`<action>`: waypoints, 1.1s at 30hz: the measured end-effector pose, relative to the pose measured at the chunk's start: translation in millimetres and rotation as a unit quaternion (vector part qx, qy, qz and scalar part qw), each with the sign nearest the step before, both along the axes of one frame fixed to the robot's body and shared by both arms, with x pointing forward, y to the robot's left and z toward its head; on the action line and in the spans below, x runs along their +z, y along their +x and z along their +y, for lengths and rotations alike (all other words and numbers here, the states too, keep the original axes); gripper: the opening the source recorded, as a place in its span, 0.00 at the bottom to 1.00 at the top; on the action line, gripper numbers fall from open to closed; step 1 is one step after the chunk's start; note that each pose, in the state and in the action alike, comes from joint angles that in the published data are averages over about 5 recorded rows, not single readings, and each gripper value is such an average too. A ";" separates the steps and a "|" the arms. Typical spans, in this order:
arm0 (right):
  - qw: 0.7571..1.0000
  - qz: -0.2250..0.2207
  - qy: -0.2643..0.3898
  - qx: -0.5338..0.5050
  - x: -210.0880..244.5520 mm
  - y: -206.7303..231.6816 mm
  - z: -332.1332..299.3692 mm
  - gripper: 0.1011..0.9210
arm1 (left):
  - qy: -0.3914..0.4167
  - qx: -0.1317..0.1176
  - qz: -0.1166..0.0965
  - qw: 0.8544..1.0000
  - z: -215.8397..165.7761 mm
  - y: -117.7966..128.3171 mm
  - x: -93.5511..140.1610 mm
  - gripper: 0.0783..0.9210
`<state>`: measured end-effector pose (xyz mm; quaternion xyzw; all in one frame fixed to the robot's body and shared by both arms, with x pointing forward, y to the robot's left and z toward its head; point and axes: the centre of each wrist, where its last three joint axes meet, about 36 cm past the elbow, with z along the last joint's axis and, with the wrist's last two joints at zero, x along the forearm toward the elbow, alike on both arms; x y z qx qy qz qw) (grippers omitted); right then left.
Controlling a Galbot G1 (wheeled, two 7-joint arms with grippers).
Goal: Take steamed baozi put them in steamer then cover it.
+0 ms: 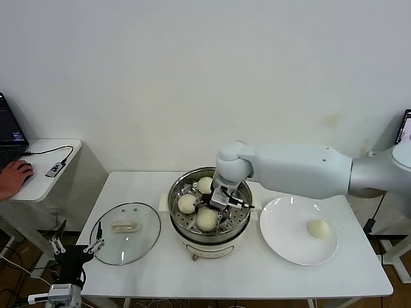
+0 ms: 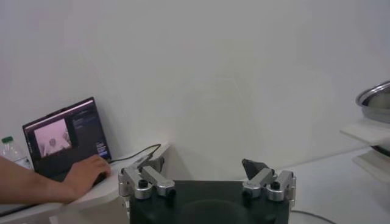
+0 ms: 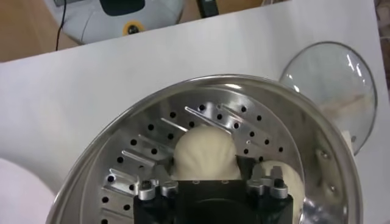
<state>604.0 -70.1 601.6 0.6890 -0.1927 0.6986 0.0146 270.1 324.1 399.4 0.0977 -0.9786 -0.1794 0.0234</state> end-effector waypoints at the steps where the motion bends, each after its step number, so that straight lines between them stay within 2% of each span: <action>1: 1.000 -0.003 -0.001 -0.005 4.5 1.1 -3.0 0.87 | 0.000 0.000 0.000 1.000 0.2 0.3 0.2 0.88; 5: 0.999 -0.018 -0.004 -0.048 25.4 6.9 -21.3 0.88 | 0.001 -0.001 -0.002 1.000 1.5 1.6 1.6 0.88; 10: 0.988 -0.031 0.002 -0.148 51.1 14.2 -58.6 0.88 | 0.002 -0.002 -0.006 1.000 3.8 3.8 3.9 0.88; 19: 0.937 -0.032 0.016 -0.347 66.7 10.2 -153.6 0.88 | 0.005 -0.015 -0.004 1.000 4.5 9.4 2.9 0.88; 25: 0.899 -0.019 0.017 -0.437 50.1 1.1 -225.3 0.88 | 0.004 -0.023 -0.003 1.000 1.3 12.1 1.6 0.88; 33: 0.861 -0.002 0.004 -0.508 2.5 -14.9 -306.4 0.88 | 0.002 -0.032 0.000 0.999 -3.1 14.0 1.2 0.88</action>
